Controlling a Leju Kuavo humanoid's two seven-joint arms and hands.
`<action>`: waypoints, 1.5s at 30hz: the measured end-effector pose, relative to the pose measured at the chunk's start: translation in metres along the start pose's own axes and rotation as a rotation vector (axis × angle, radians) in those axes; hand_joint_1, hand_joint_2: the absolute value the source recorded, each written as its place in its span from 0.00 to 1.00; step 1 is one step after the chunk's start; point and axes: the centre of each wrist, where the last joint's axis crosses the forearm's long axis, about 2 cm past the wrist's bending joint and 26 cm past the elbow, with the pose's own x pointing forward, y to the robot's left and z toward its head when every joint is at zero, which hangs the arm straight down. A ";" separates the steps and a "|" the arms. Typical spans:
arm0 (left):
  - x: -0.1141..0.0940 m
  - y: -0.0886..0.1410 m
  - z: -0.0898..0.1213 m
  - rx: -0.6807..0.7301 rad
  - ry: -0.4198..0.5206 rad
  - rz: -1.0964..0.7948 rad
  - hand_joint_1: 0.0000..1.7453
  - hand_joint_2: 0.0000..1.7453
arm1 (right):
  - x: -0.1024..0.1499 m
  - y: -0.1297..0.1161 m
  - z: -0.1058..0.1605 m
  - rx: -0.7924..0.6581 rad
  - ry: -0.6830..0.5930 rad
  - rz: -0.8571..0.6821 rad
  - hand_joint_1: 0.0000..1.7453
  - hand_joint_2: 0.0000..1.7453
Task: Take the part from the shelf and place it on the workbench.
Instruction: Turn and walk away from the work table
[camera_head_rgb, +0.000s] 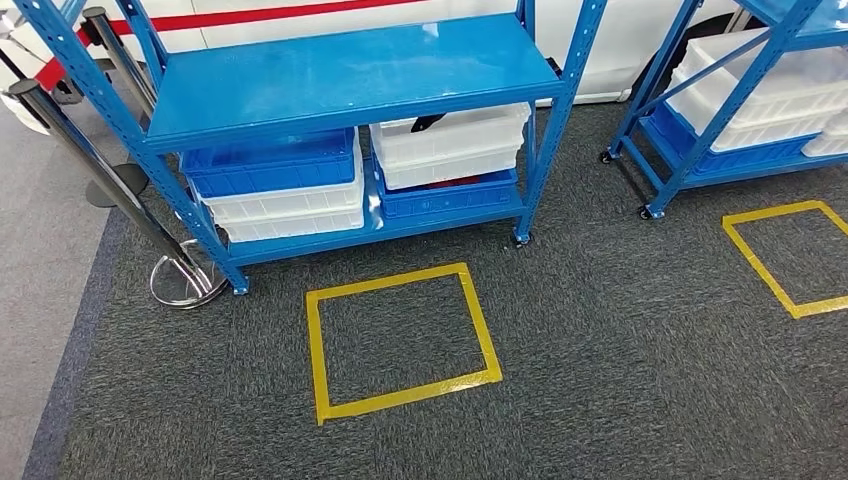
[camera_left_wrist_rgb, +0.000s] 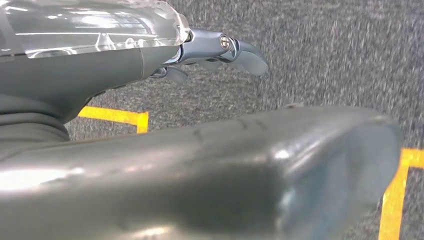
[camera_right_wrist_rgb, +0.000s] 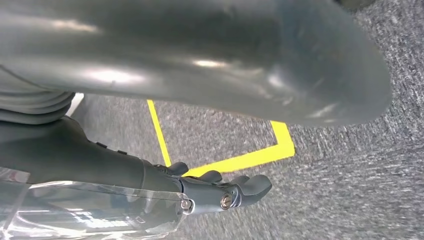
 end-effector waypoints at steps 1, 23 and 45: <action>-0.001 0.000 0.000 0.000 0.001 0.000 0.00 0.00 | -0.001 0.000 0.000 -0.001 0.001 0.000 0.00 0.00; -0.004 0.000 0.002 -0.002 0.009 -0.007 0.00 0.00 | -0.003 0.000 0.000 -0.001 0.007 0.004 0.00 0.00; -0.001 -0.005 0.001 -0.007 0.003 -0.001 0.00 0.00 | -0.004 -0.002 -0.001 -0.008 0.003 -0.007 0.00 0.00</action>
